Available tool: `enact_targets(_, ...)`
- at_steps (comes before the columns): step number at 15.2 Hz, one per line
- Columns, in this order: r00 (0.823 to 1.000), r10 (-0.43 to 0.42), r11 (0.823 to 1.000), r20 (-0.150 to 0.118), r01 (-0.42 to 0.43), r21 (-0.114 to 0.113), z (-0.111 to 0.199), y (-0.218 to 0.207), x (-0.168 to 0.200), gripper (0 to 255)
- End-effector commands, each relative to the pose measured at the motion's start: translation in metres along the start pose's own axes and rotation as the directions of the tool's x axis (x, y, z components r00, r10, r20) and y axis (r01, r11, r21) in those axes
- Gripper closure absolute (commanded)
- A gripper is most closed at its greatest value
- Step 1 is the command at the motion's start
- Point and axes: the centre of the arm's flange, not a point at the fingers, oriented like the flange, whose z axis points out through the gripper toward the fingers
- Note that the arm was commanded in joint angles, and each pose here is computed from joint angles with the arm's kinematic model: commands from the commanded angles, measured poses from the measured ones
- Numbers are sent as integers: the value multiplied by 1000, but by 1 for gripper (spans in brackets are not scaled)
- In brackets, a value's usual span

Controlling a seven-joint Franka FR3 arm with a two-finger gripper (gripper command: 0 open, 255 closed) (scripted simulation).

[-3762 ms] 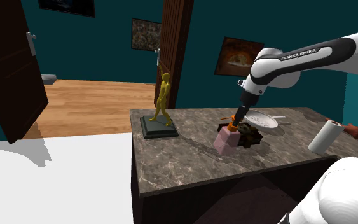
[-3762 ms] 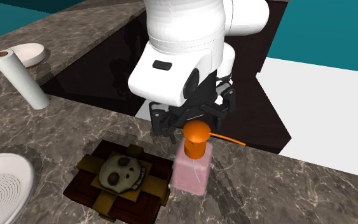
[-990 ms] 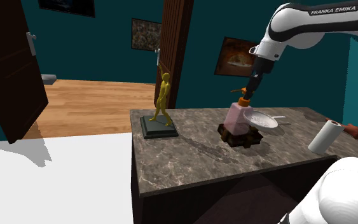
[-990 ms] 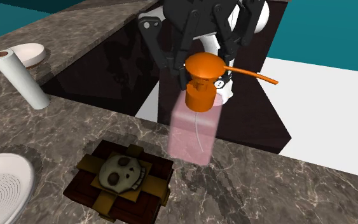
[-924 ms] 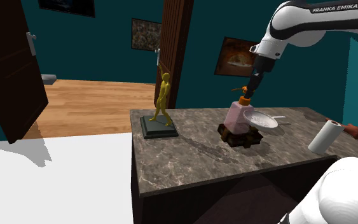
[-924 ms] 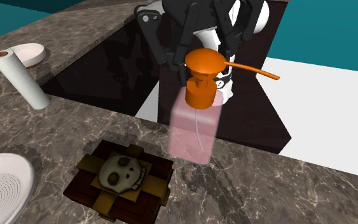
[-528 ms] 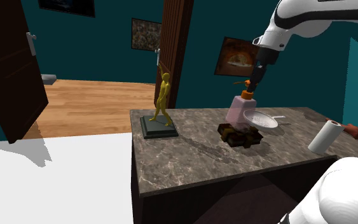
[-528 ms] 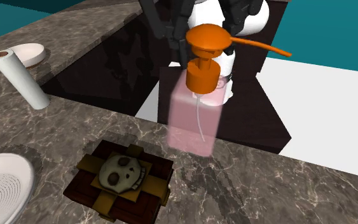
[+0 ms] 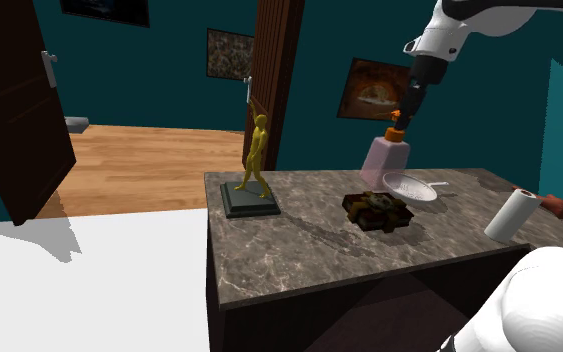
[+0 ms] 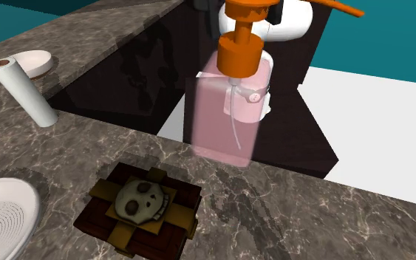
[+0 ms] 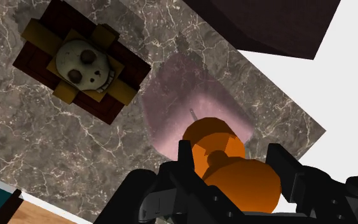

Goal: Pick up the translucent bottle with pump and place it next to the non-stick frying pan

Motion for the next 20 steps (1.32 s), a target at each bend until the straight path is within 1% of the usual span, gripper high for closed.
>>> enact_targets(1, 1000, 0, 1000, 0, 0, 0, -11, -1, 0, 255)
enact_targets(12, 1000, 0, 1000, 0, 0, 0, -69, -8, 1, 255)
enact_targets(13, 1000, 0, 1000, 0, 0, 0, -71, -8, 1, 255)
enact_targets(20, 1000, 0, 1000, 0, 0, 0, -47, 65, -49, 255)
